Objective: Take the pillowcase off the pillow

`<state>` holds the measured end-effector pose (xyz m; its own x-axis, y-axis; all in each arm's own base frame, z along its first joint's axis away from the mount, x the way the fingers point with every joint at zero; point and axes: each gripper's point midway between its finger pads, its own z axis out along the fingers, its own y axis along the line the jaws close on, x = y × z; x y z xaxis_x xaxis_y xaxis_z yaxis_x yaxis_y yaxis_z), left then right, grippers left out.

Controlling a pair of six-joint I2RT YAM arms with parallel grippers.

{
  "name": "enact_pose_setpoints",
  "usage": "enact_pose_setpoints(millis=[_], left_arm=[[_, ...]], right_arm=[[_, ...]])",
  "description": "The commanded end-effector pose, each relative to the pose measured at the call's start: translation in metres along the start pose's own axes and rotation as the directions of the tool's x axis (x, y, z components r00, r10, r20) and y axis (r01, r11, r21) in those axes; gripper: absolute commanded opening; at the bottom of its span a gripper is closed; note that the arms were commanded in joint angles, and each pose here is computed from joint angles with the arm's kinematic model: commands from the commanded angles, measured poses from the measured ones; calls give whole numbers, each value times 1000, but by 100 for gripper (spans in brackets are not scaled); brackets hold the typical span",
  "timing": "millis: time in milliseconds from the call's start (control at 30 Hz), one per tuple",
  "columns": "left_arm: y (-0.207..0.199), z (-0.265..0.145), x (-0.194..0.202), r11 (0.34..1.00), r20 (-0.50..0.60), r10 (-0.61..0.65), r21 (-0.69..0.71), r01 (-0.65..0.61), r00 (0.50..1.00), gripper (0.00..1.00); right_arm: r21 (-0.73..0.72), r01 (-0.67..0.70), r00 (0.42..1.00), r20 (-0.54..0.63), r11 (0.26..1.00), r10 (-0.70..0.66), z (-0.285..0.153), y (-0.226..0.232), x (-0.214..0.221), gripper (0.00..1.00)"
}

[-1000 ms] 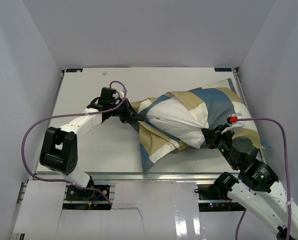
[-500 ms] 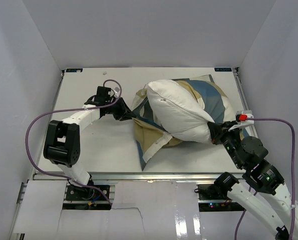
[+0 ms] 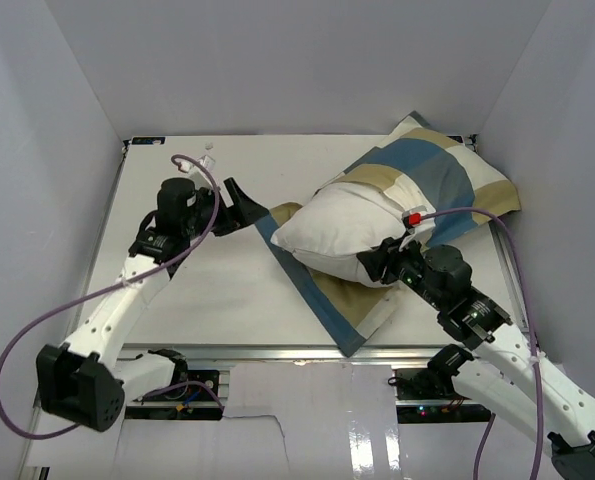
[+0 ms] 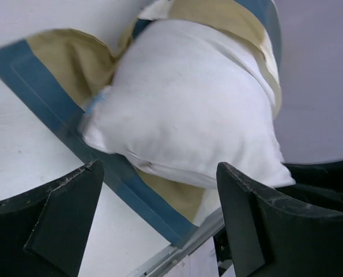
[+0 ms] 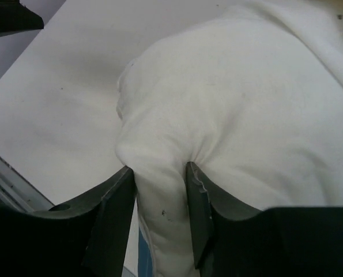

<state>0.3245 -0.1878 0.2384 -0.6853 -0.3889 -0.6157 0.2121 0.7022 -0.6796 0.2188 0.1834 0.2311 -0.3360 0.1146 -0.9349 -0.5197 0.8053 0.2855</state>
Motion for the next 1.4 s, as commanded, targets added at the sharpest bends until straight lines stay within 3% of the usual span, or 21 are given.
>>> enact_pose_setpoints(millis=[0,100,200,233,300,400,500,667,867,1067,1133,1167,1200,1233,1300,1333,1367], left_arm=[[-18,-18,24,999,21,14,28,-15,1000,90],[-26,-14,60,999,-15,26,36,-26,1000,91],[-29,-7,90,999,-62,15,53,-12,998,92],[-32,-2,102,998,-87,25,55,-20,996,94],[-31,5,110,999,-99,28,28,-25,995,95],[-32,14,127,1000,-120,28,-9,-30,992,98],[-36,18,142,1000,-128,22,-18,-25,992,98],[-40,33,150,1000,-75,-14,-10,13,997,98],[-62,60,160,997,-47,-74,31,76,996,98],[-75,97,178,999,-39,-39,-27,38,998,98],[-63,105,178,996,-8,-53,-77,52,999,89],[-62,105,176,995,3,-54,-79,54,999,79],[-64,102,172,996,20,-57,-71,58,998,67],[-63,99,166,995,46,-58,-74,61,997,40],[-66,93,154,996,85,-47,-70,53,995,23],[-75,84,140,997,122,-50,-46,56,991,0],[-75,79,132,997,140,-41,-54,49,989,0]], right_arm=[[-175,-29,996,78,984,43,11,36,-24,46],[-238,-31,999,21,971,37,25,51,-13,54],[-328,-8,998,-63,945,-14,32,77,-3,67],[-347,25,998,-48,938,-44,31,87,-14,76],[-299,36,993,-98,953,-69,31,81,-9,82],[-246,65,995,-57,967,-82,17,73,-28,84],[-97,90,996,0,991,-91,4,47,-49,86],[55,89,993,70,995,-93,-18,20,-71,89],[198,77,994,66,977,-92,-25,-8,-65,90],[276,106,992,40,955,-122,-22,-25,-55,92],[282,123,990,28,951,-137,-22,-27,-51,92],[294,133,989,19,946,-145,-22,-31,-49,91],[308,140,989,9,941,-150,-23,-35,-45,90],[318,132,990,12,939,-143,-26,-37,-42,90],[329,121,991,13,937,-132,-30,-43,-32,89],[330,99,993,20,939,-112,-31,-43,-30,89],[326,87,995,23,941,-100,-32,-43,-27,89]])
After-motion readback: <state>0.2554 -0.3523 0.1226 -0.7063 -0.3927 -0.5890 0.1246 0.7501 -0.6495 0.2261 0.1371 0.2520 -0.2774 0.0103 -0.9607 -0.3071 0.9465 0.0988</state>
